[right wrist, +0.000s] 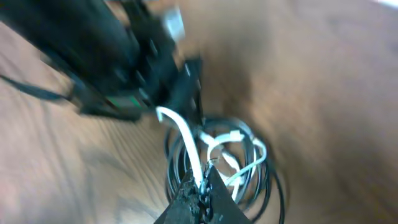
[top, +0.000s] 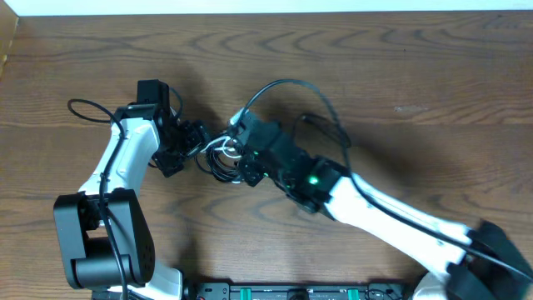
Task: Untangle cables
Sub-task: 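Grasp the white cable in the bundle with the right gripper, then pull the white cable up and rightward out of the bundle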
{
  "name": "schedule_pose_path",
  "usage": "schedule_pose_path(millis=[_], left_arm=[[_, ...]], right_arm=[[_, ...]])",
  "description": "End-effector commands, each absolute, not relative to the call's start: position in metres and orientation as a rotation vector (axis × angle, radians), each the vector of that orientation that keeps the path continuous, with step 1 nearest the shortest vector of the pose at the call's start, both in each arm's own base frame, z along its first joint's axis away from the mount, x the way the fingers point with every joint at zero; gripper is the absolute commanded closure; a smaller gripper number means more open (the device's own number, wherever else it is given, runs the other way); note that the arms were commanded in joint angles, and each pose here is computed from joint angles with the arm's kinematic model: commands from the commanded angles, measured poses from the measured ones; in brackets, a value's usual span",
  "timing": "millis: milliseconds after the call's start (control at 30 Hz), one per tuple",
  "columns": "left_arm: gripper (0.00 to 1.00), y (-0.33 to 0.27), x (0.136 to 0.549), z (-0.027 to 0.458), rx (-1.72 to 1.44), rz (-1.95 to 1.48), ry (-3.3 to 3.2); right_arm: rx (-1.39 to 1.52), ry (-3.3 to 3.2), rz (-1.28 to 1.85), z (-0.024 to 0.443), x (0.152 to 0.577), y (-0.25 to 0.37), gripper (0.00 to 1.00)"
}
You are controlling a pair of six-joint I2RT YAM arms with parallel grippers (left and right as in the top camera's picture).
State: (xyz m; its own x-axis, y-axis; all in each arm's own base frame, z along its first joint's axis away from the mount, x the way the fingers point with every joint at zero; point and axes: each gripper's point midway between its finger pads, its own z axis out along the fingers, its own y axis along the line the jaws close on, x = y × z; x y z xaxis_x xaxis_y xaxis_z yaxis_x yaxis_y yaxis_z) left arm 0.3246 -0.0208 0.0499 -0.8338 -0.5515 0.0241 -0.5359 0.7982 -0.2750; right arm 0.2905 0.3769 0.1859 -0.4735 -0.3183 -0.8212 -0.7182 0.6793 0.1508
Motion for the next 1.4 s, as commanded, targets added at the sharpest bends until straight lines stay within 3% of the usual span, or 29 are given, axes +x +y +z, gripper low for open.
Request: schedule_pose_path(millis=[0, 633, 900, 1100, 1367], left_arm=[[0.05, -0.018, 0.321, 0.044, -0.877, -0.394, 2.945], [0.05, -0.018, 0.321, 0.044, -0.878, -0.394, 2.945], [0.05, -0.018, 0.321, 0.044, -0.878, -0.394, 2.945], [0.05, -0.018, 0.321, 0.044, -0.877, -0.394, 2.945], [0.04, -0.018, 0.321, 0.044, -0.877, -0.394, 2.945]], right_arm=[[-0.761, 2.013, 0.647, 0.218, 0.289, 0.373, 0.99], [-0.687, 1.585, 0.71, 0.364, 0.275, 0.343, 0.99], [-0.618, 1.491, 0.7, 0.397, 0.279, 0.326, 0.99], [-0.491, 1.256, 0.722, 0.464, 0.281, 0.302, 0.99], [-0.302, 1.174, 0.547, 0.506, 0.288, 0.238, 0.99]])
